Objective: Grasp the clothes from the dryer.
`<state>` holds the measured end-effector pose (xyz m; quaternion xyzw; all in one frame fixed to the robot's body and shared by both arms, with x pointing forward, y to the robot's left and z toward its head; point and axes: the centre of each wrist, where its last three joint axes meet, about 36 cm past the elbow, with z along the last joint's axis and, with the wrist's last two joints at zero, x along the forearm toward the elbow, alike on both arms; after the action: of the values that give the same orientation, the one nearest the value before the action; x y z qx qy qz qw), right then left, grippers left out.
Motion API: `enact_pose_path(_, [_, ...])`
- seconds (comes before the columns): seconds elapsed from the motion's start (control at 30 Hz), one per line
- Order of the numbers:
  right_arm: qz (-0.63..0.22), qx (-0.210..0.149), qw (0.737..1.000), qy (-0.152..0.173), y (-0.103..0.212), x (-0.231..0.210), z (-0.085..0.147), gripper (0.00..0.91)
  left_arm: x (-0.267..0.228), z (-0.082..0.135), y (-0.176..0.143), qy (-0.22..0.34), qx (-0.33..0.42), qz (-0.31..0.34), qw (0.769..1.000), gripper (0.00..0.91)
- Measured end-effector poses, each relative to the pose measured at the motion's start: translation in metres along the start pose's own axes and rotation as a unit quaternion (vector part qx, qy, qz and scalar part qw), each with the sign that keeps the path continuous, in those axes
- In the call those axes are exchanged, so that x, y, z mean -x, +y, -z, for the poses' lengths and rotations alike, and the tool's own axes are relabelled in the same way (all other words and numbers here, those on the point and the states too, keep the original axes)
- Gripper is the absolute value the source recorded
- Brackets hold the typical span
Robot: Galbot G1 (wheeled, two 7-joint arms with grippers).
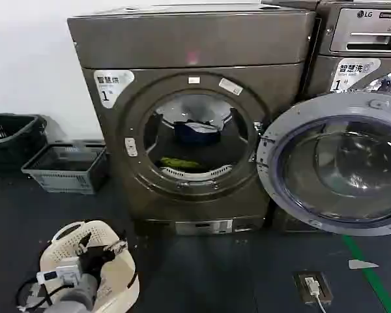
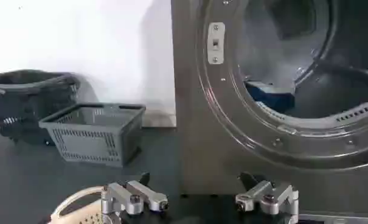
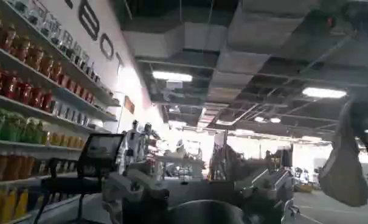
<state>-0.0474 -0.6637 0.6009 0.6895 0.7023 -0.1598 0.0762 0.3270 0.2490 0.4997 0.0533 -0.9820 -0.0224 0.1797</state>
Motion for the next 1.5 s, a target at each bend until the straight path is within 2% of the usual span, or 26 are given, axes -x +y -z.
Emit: enact_pose_path(1.5, [-0.028,0.014,0.999,-0.007,0.0047,0.002,-0.0029,0.907,-0.0018,0.0019,-0.0019,-0.004,0.003,-0.004,1.0,0.907])
